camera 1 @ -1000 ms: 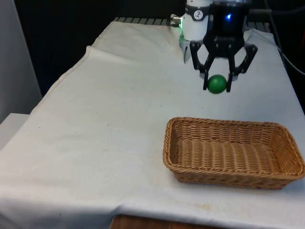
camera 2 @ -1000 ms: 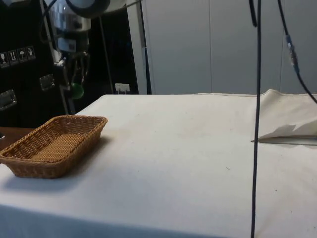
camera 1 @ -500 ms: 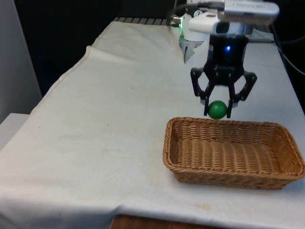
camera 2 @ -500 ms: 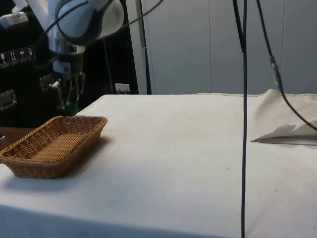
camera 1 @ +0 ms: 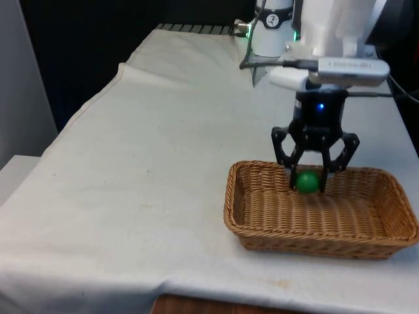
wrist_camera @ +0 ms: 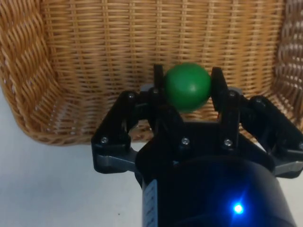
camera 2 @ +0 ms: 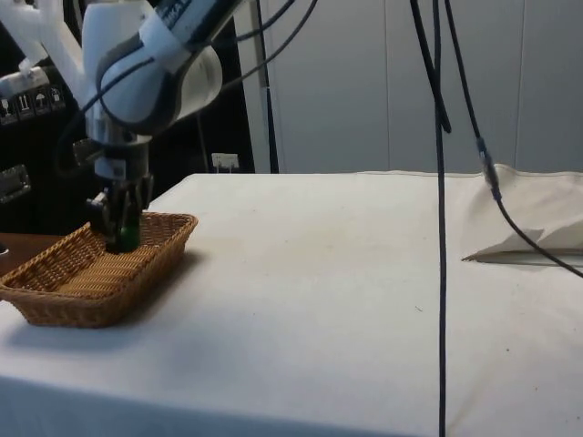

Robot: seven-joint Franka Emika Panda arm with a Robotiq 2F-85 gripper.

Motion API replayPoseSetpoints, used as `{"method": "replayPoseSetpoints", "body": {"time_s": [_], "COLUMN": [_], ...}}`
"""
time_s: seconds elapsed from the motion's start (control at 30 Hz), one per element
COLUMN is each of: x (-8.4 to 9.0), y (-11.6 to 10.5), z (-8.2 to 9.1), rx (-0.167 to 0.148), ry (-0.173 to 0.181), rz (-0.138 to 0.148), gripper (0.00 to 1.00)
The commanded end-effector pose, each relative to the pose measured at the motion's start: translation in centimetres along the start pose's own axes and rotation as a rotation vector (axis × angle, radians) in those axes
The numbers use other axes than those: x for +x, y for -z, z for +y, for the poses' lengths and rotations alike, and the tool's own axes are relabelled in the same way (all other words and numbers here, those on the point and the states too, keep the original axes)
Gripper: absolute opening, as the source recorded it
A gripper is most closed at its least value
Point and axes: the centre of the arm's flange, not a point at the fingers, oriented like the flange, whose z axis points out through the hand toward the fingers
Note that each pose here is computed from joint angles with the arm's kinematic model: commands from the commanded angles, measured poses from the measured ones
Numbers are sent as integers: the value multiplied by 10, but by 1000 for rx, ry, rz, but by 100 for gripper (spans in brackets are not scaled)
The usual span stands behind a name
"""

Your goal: Pick up the ball and place it into the basket.

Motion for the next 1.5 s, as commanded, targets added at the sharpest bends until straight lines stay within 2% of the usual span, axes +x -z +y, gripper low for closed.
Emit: {"method": "replayPoseSetpoints", "body": {"time_s": [0.0,0.07,0.1,0.13,0.2,0.33,0.5,0.57,0.6,0.63,0.67,0.9,1.07,1.23,1.27,1.3,1.47], "x": [0,-1,-2,-2,-3,-3,-3,-4,-4,-3,-4,-4,-4,-3,-1,-3,-7], "y": [-6,-12,-10,-14,-19,-19,-18,-19,-19,-18,-19,-19,-19,3,-3,6,25], "z": [-3,-6,-5,-7,-9,-8,-7,-7,-7,-7,-7,-7,-7,-5,-5,-5,-3], "rx": [13,16,6,16,16,6,11,11,10,5,10,10,10,10,10,11,16], "ry": [-4,-4,-2,-5,-6,-3,-5,-5,-5,-3,-5,-4,-4,-2,-3,-3,0], "rz": [3,0,-3,0,3,1,3,0,0,1,0,-1,-1,1,3,1,-1], "gripper": [2,2,2,2,2,2,4,15,32,41,41,100,100,100,100,100,100]}}
